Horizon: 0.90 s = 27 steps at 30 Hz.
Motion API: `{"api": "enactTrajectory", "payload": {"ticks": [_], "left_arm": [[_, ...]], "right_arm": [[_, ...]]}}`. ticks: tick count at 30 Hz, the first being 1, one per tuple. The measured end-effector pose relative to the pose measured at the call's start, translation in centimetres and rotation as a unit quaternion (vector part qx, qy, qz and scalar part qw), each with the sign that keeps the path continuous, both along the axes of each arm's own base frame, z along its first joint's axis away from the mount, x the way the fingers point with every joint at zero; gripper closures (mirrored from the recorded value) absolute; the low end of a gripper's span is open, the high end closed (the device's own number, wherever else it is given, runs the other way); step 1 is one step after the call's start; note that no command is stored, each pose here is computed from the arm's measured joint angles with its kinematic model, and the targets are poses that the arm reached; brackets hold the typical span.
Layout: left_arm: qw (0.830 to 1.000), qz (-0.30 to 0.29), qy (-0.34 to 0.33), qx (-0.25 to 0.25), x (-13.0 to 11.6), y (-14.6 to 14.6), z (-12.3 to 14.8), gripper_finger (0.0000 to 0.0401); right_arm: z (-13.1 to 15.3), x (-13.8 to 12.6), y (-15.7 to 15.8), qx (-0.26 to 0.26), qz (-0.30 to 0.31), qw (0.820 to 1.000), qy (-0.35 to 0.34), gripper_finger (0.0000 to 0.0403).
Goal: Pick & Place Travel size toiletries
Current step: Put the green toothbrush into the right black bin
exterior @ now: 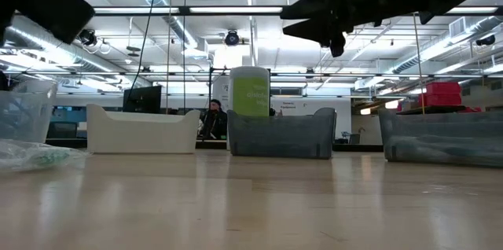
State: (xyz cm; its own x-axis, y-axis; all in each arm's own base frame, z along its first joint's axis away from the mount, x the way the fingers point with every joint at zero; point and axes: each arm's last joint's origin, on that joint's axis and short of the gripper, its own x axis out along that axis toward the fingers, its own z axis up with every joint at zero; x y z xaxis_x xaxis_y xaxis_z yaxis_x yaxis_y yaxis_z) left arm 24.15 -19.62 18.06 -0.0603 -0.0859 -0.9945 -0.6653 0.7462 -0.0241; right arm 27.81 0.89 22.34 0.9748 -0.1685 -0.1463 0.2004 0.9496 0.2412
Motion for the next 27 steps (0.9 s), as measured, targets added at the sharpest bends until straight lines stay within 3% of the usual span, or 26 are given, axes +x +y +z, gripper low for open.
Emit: {"api": "enactTrajectory", "payload": {"ticks": [6,9,15,20,27], "left_arm": [[0.994,0.006,0.015,0.111,-0.9,1.8,0.7,0.0271],[0.988,0.04,0.012,0.148,-0.8,2.7,0.8,0.0271],[0.986,0.121,-0.061,0.096,1.3,2.6,0.6,0.0271],[0.981,0.165,-0.103,0.007,2.7,1.6,0.7,0.0271],[0.974,0.196,-0.115,0.012,2.9,1.6,0.7,0.0271]], "right_arm": [[-0.1,0.0,0.0,0.014,-0.002,1.0,0.003,0.0233],[-0.1,0.0,0.0,0.013,-0.002,1.0,0.005,0.0233],[-0.1,0.0,0.0,0.013,-0.002,1.0,0.002,0.0237],[-0.1,0.0,0.0,0.013,-0.002,1.0,0.002,0.0238],[-0.1,0.0,0.0,0.013,-0.002,1.0,0.002,0.024]]}}
